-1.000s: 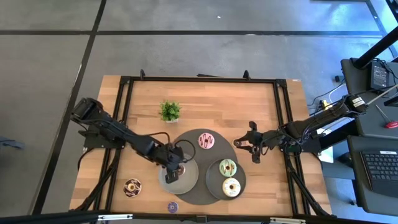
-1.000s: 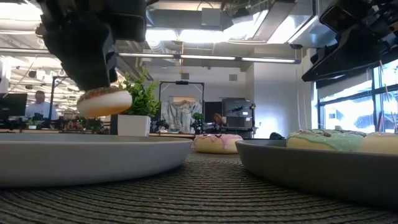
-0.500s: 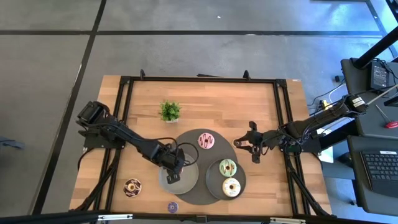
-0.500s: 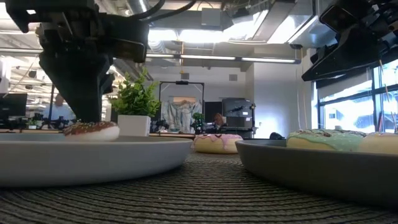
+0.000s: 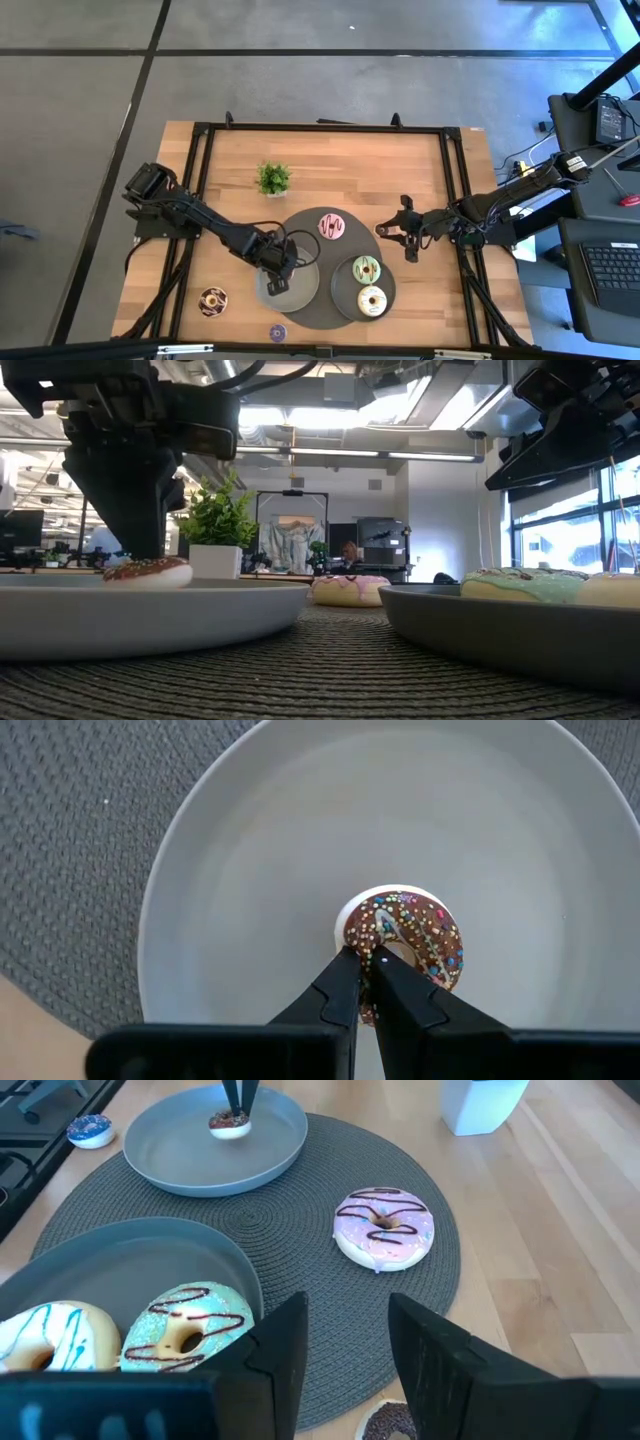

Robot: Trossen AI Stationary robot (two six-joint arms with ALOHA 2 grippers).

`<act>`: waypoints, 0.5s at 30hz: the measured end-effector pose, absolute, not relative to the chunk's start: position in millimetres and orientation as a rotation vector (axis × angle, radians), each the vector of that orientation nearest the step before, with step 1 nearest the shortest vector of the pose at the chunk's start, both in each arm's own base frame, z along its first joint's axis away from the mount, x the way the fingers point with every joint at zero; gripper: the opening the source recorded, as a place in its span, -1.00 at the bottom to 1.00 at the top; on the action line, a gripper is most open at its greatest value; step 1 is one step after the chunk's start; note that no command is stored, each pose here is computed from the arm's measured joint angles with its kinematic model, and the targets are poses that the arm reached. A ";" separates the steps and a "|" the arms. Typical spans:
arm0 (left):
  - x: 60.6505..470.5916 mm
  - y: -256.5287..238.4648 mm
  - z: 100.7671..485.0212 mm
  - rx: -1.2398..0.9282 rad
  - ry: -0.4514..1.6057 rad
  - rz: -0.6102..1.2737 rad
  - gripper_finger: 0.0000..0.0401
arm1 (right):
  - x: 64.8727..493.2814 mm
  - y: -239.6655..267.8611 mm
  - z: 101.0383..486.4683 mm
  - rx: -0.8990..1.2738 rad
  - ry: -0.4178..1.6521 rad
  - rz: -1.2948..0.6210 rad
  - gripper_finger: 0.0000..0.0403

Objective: Pick & Place donuts
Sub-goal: Put the small brown donut on the light grey plate

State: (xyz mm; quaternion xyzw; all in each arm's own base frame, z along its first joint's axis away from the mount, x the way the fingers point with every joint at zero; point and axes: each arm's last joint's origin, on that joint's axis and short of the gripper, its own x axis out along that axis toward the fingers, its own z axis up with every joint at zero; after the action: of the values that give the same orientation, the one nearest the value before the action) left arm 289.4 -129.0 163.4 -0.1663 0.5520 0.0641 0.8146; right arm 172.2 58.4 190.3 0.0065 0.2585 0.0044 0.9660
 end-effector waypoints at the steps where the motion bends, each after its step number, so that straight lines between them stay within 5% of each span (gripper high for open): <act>1: 289.4 -129.0 163.4 -0.348 1.178 0.132 -0.91 | 172.2 58.4 190.3 0.013 0.523 0.009 -0.29; 15: 289.4 -129.0 163.5 -0.318 1.179 0.112 -0.83 | 172.2 58.4 190.3 0.013 0.523 0.009 -0.29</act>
State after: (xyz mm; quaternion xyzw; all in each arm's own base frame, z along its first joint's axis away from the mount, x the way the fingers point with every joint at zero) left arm 289.4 -129.0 163.5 -0.1494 0.5532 0.0524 0.8178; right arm 172.2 58.4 190.3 0.0065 0.2586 0.0044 0.9660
